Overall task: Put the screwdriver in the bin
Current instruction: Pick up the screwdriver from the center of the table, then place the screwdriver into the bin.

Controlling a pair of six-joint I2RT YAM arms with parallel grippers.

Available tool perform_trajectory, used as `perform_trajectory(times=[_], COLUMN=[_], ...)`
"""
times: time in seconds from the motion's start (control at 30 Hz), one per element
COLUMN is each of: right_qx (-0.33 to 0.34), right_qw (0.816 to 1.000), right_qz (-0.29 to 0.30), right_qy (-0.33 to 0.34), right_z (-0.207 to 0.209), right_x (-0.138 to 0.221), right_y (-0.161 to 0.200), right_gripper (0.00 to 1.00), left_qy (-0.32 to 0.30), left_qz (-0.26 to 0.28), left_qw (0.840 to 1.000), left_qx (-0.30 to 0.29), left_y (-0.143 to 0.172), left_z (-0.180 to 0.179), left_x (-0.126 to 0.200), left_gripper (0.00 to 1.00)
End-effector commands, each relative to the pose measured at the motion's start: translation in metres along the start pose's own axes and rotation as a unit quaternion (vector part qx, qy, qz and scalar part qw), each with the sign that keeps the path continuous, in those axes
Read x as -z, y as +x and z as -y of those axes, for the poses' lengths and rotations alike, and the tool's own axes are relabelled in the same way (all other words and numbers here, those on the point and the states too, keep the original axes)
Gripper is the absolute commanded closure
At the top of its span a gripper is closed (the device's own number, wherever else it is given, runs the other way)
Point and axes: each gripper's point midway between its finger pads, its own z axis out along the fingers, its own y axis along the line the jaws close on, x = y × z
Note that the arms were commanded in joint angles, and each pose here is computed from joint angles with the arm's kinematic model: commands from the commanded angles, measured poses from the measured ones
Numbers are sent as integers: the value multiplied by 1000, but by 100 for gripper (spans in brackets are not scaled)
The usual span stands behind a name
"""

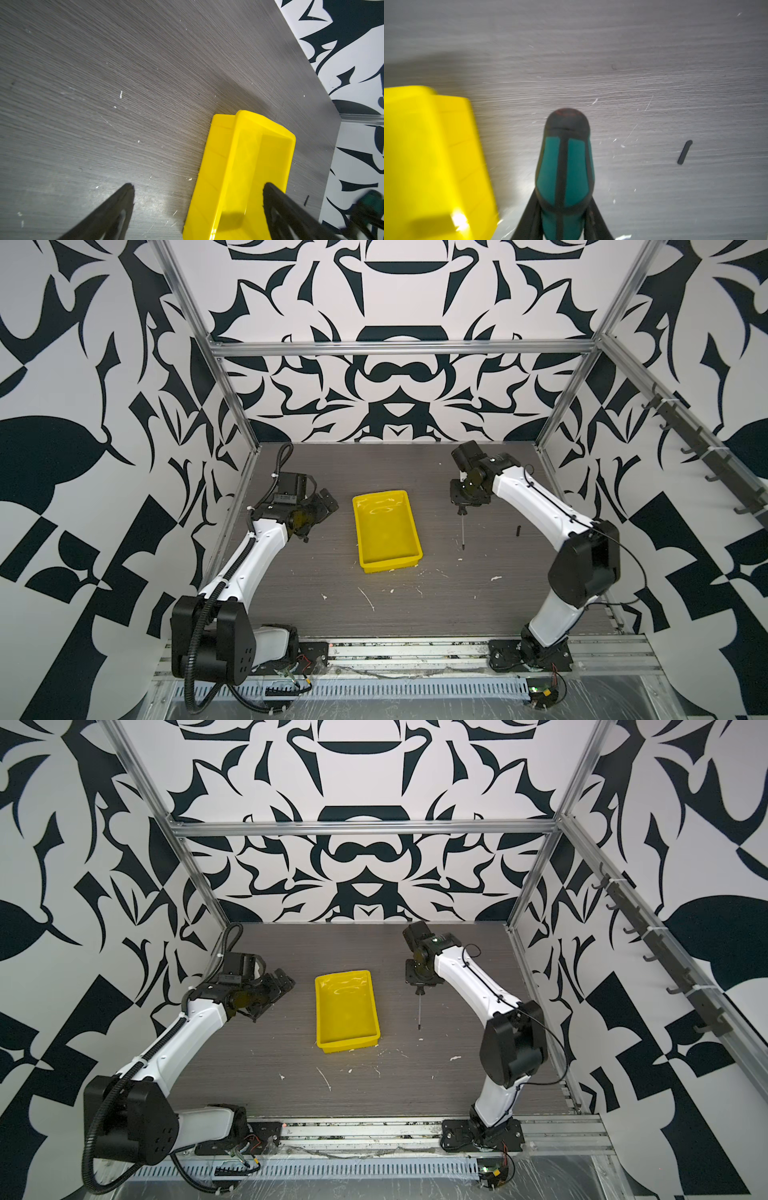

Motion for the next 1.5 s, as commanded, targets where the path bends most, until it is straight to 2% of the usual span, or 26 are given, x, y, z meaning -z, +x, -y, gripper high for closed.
perform_trajectory(times=[0.0, 0.1, 0.27, 0.4, 0.57, 0.8, 1.0, 1.3, 1.47], right_qx=[-11, -4, 23, 43, 44, 54, 64, 55, 65], right_qw=[998, 995, 990, 987, 984, 985, 988, 988, 989], right_qz=[18, 13, 11, -15, -42, -59, -65, -48, -61], right_qy=[-56, -98, -138, -156, -166, -150, -128, -133, -114], right_z=[-41, -86, -153, -199, -234, -255, -254, -248, -241], right_x=[57, 72, 73, 47, 12, -41, -74, -71, -88], right_y=[7, 12, 15, 28, 35, 38, 43, 15, 17], right_gripper=[100, 100, 100, 100, 100, 100, 100, 100, 100], left_qy=[-19, -25, -29, -31, -35, -43, -46, -47, -46], left_qz=[-9, -16, -15, -8, -2, 1, -8, -11, -6], left_qw=[1000, 1000, 999, 999, 999, 998, 998, 998, 998], left_qx=[-7, -11, -19, -27, -34, -45, -51, -45, -41], left_y=[13, 17, 20, 21, 24, 28, 29, 33, 33], left_z=[-13, -17, -20, -22, -28, -34, -34, -38, -39], left_x=[7, 7, 11, 17, 23, 29, 29, 26, 27], left_gripper=[1, 1, 1, 1, 1, 1, 1, 1, 1])
